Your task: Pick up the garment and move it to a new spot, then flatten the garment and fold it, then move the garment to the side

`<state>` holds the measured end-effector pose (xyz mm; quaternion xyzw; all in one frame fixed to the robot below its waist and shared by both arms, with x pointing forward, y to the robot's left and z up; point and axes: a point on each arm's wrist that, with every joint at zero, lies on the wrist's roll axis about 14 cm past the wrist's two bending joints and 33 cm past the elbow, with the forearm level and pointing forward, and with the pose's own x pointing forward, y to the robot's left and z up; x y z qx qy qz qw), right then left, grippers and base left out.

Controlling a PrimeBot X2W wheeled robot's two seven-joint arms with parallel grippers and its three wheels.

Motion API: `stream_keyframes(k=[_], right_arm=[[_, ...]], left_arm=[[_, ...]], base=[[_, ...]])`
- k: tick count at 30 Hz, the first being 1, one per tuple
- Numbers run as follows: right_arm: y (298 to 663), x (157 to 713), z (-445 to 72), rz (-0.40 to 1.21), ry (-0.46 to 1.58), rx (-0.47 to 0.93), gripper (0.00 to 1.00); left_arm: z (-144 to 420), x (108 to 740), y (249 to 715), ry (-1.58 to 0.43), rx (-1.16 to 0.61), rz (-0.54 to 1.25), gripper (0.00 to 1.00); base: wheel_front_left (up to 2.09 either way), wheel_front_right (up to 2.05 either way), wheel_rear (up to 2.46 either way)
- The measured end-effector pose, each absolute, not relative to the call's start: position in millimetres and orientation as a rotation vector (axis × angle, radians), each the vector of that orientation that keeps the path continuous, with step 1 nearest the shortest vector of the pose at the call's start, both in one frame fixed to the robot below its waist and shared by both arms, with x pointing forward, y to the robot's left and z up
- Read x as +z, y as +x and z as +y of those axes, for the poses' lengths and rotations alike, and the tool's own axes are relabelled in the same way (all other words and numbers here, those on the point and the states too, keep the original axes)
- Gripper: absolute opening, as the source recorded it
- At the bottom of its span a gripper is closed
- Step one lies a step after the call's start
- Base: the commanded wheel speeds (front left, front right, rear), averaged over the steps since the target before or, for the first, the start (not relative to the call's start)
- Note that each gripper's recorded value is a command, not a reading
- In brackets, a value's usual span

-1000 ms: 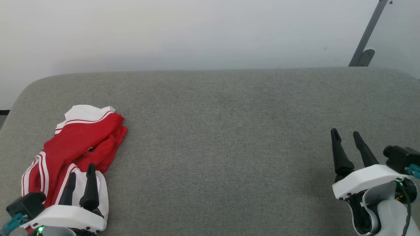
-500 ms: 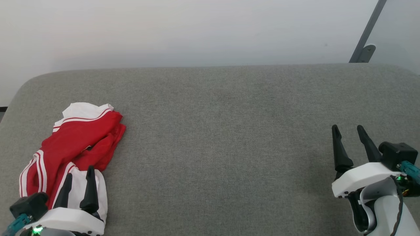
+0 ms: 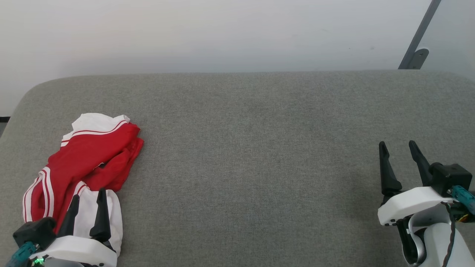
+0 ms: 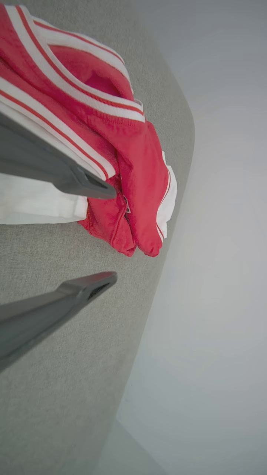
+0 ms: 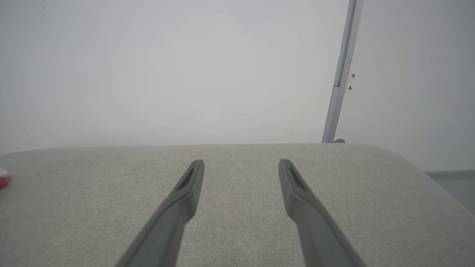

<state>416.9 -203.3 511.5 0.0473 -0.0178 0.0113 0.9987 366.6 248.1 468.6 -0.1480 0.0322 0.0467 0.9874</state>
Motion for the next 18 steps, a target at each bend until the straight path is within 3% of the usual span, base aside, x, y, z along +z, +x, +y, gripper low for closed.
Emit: stream_keyframes(k=[18], right_arm=[[412, 511, -211, -0.056, 0.009, -0.004, 1.00]], left_arm=[[247, 462, 364, -0.171, 0.055, 0.084, 1.00]], base=[[0.00, 0.00, 0.00]])
